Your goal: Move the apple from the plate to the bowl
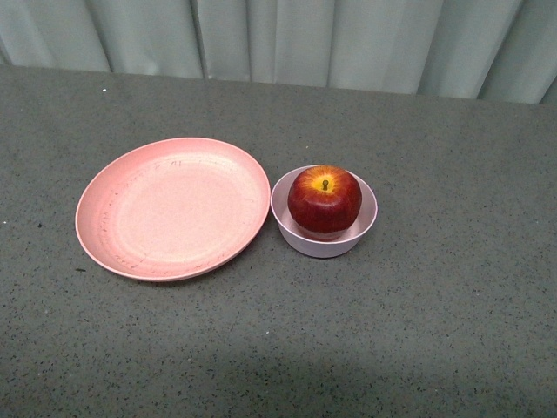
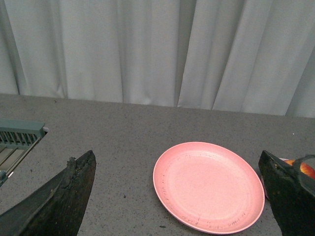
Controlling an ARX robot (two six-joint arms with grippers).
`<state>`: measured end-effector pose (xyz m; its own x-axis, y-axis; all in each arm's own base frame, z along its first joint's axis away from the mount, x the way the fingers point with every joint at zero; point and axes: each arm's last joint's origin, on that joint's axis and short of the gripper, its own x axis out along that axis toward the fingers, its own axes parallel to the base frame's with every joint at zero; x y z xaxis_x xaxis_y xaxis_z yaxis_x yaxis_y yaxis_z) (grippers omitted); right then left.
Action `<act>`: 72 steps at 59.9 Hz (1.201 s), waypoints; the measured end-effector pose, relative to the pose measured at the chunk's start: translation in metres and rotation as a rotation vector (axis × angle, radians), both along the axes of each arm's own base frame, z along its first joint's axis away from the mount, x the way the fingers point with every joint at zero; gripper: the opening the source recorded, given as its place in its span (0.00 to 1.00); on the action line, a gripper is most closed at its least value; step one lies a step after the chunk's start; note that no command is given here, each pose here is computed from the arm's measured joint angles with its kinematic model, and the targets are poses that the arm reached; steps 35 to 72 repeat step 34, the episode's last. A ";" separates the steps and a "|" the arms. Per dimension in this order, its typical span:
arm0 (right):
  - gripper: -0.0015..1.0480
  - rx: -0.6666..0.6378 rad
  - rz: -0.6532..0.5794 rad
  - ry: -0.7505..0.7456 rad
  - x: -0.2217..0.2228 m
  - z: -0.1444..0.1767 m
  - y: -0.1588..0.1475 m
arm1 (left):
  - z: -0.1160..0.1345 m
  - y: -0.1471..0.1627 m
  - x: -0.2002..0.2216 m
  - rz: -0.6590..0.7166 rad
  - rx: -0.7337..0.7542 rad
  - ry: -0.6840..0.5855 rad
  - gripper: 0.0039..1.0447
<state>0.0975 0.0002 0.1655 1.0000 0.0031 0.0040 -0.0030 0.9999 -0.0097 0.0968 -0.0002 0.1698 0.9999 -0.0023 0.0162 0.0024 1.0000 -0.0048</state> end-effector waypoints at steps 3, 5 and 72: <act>0.91 0.000 0.000 0.000 0.000 0.000 0.000 | 0.000 0.000 0.000 0.000 0.000 0.000 0.94; 0.91 0.000 0.000 0.000 0.000 0.000 0.000 | 0.000 0.000 0.000 0.000 0.000 0.000 0.94; 0.91 0.000 0.000 0.000 0.000 0.000 0.000 | 0.000 0.000 0.000 0.000 0.000 0.000 0.94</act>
